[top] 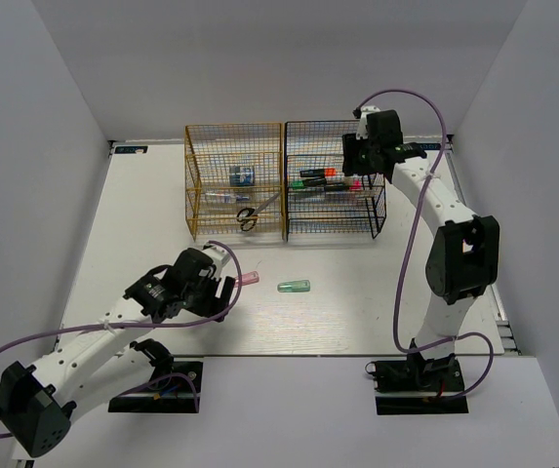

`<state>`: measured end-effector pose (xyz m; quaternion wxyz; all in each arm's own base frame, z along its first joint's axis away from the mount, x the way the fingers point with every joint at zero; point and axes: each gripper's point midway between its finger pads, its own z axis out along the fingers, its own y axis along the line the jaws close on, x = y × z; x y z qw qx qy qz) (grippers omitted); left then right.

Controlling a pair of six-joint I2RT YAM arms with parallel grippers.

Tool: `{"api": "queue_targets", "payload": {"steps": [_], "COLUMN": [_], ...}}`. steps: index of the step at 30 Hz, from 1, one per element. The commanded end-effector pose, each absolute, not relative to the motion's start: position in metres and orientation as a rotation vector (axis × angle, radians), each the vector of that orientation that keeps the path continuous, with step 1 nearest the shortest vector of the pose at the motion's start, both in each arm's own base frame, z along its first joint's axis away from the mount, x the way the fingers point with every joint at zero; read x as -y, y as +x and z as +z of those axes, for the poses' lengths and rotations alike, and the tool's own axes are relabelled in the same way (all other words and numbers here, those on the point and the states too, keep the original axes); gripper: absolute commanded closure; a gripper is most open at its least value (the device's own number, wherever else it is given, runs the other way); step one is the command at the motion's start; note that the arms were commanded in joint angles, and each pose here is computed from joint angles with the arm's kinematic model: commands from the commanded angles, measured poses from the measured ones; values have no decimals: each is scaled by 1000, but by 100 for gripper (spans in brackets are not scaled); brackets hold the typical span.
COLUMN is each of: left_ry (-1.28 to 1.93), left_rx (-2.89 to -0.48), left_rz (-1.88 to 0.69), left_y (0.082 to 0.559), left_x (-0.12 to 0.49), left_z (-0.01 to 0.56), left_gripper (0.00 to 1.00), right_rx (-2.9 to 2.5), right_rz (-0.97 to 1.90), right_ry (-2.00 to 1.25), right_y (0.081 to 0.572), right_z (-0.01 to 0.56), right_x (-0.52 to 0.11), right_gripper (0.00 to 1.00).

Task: Sort the stationery into containers
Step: Place the stationery in the storage box, then pick up the pen from the center of the board.

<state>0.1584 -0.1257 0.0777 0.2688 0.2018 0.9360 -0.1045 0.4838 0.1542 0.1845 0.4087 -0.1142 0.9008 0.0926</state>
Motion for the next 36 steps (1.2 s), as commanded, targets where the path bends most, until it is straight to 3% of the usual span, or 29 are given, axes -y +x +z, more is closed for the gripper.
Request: {"api": "queue_targets", "payload": {"steps": [1, 2, 4, 5, 6, 7, 8, 11, 12, 13, 14, 15, 16, 17, 18, 21, 24, 25, 27, 29, 31, 36], "left_ry": [546, 555, 560, 568, 561, 558, 571, 628, 656, 685, 778, 815, 890, 963, 1010, 1149, 1322, 1349, 1414, 1462, 1500, 1546], "left_rx": [-2489, -2493, -2483, -2482, -2486, -2485, -2486, -2463, -2468, -2450, -2429, -2431, -2388, -2375, -2346, -2303, -2285, -2276, -2230, -2244, -2270, -2277], "left_rz": [-306, -314, -329, -340, -341, -347, -345, -338, -328, -326, -298, -281, -261, -258, -249, -227, -214, -226, -218, -222, -184, -116], "left_y": [165, 164, 167, 168, 170, 172, 175, 187, 189, 192, 198, 199, 205, 208, 216, 230, 240, 242, 253, 259, 265, 279], "left_x": [131, 133, 136, 140, 141, 144, 147, 157, 159, 162, 166, 165, 167, 172, 177, 189, 200, 204, 212, 219, 219, 217], "left_z": [83, 82, 83, 83, 82, 85, 87, 97, 95, 100, 101, 97, 99, 97, 97, 92, 77, 76, 84, 76, 65, 54], "left_gripper": [11, 11, 21, 45, 67, 85, 100, 97, 68, 44, 19, 18, 8, 4, 1, 1, 6, 8, 11, 14, 15, 23], "right_rx": [-2246, -2232, -2227, -2217, -2219, -2215, -2209, -2168, -2143, -2052, -1904, -1973, -1869, -1760, -1774, -1706, -1681, -1667, -1673, -1674, -1679, -1686], "right_rz": [246, 293, 305, 325, 335, 342, 361, 478, 706, 739, 754, 759, 838, 784, 818, 824, 914, 944, 962, 959, 955, 953], "right_ry": [-285, -304, -307, -303, -302, -301, -282, -419, -566, -685, -905, -954, -1039, -1132, -1169, -1271, -1332, -1348, -1351, -1351, -1345, -1333], "right_y": [482, 478, 474, 472, 470, 467, 461, 424, 392, 372, 336, 324, 297, 284, 259, 224, 196, 189, 184, 184, 185, 185], "right_z": [197, 204, 209, 215, 216, 221, 227, 240, 235, 251, 262, 221, 233, 239, 211, 189, 179, 176, 174, 176, 177, 175], "right_x": [-155, -161, -161, -164, -163, -163, -162, -171, -197, -201, -201, -197, -204, -199, -195, -188, -189, -189, -188, -187, -186, -184], "right_gripper": [41, 41, 41, 41, 49, 63, 100, 100, 78, 51, 17, 11, 9, 9, 9, 13, 55, 75, 85, 87, 81, 78]}}
